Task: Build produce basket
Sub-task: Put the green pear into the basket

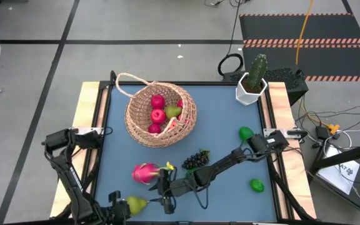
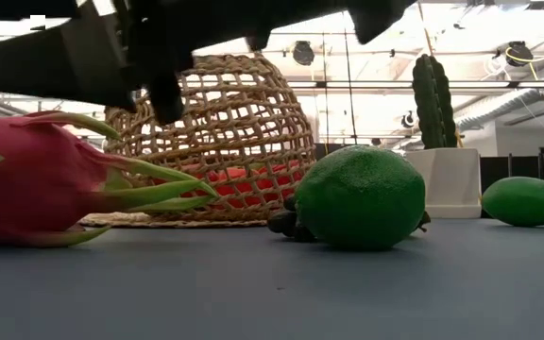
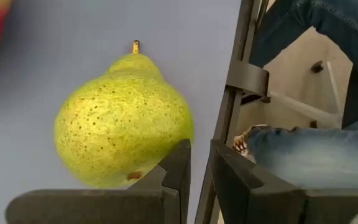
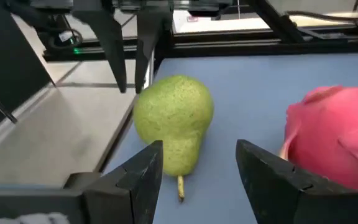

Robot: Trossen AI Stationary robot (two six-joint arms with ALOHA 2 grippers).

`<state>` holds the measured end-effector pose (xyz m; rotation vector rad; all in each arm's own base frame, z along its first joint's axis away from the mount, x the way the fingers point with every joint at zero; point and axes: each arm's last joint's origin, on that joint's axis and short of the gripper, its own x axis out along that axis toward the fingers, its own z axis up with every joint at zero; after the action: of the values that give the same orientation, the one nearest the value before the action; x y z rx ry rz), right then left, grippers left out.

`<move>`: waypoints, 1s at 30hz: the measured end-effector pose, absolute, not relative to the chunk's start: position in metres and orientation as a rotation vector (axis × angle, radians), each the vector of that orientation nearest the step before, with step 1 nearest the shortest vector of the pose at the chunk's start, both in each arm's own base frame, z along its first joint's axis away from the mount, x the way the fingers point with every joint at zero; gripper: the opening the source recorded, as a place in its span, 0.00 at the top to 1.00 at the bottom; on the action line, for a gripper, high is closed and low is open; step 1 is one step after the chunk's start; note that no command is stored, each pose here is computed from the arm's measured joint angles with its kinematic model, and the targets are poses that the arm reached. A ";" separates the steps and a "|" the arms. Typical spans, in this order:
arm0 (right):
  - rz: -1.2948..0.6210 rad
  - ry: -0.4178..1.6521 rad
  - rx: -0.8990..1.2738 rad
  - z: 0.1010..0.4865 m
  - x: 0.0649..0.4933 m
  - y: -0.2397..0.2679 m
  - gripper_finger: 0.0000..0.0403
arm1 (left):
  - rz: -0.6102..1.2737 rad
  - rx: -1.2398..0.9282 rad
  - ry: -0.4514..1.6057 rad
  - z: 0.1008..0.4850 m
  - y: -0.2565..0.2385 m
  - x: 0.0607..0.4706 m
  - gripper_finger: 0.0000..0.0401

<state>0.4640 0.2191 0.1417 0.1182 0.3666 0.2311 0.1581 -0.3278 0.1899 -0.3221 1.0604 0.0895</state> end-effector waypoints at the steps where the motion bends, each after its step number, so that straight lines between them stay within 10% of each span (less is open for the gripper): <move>1: 0.233 0.369 0.100 0.139 0.465 0.220 0.51 | 0.090 -0.319 1.060 0.190 -0.328 0.158 0.84; 30: 0.333 0.346 0.000 0.087 0.478 0.222 0.51 | 0.134 -0.356 1.045 0.192 -0.312 0.144 0.84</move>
<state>0.4778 0.2218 0.0872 0.0001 0.3462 0.3335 0.1435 -0.3123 0.1918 -0.3561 1.0454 0.1339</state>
